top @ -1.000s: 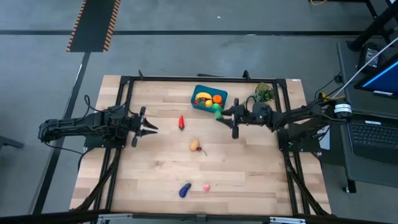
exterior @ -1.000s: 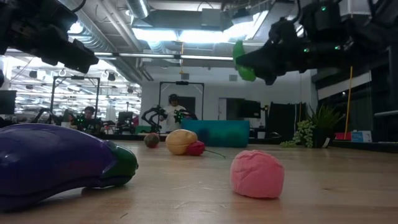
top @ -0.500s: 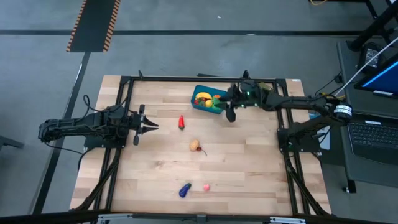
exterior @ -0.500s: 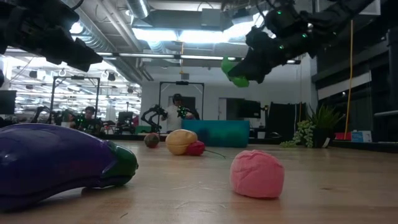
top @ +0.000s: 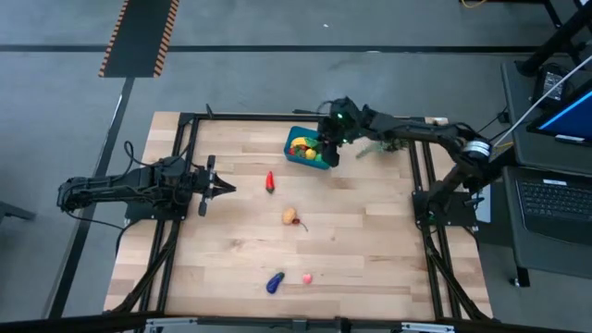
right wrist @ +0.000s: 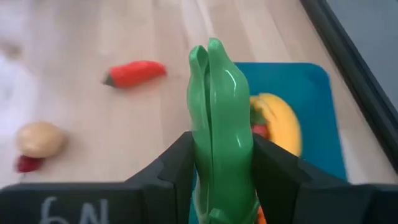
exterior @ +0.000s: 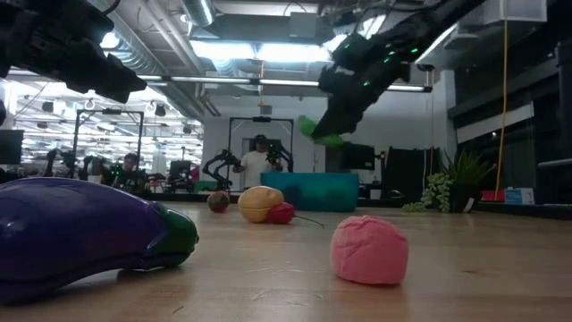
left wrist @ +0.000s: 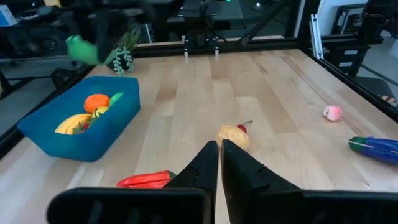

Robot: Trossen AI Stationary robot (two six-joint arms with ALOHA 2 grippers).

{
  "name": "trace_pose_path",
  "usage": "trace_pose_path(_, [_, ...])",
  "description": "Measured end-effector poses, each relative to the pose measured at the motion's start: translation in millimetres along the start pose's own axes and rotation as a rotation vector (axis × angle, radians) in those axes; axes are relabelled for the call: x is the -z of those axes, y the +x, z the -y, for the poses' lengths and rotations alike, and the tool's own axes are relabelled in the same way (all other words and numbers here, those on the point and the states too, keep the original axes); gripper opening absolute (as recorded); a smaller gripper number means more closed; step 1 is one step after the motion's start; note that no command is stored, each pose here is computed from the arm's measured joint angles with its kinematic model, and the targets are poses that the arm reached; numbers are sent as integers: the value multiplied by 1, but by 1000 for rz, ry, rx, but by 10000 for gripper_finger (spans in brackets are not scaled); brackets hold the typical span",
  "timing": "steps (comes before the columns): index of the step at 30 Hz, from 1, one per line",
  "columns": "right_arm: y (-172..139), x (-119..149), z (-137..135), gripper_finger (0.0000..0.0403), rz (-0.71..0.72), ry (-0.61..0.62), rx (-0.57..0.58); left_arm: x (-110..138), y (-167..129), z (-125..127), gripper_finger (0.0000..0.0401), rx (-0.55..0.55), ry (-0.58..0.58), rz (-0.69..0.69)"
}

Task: Pick and placing Produce into tupperware
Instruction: Put the green peas into the blue bin

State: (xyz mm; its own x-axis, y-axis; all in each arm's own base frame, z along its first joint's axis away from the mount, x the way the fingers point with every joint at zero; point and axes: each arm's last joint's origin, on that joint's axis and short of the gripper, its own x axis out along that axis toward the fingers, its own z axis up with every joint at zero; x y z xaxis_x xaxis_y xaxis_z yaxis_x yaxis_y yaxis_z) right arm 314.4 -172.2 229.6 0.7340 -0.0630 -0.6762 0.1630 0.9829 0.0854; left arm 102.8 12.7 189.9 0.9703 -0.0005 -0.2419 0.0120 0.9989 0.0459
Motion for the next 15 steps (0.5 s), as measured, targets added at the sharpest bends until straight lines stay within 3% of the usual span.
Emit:
trace_pose_path(8, [33, -24, 39, 134, -107, 48, -61, 0, 0, 0, 2, 0, -1, -1])
trace_pose_path(15, [59, -32, 56, 134, -216, 88, -82, 0, 0, 0, 6, 1, -1, -1])
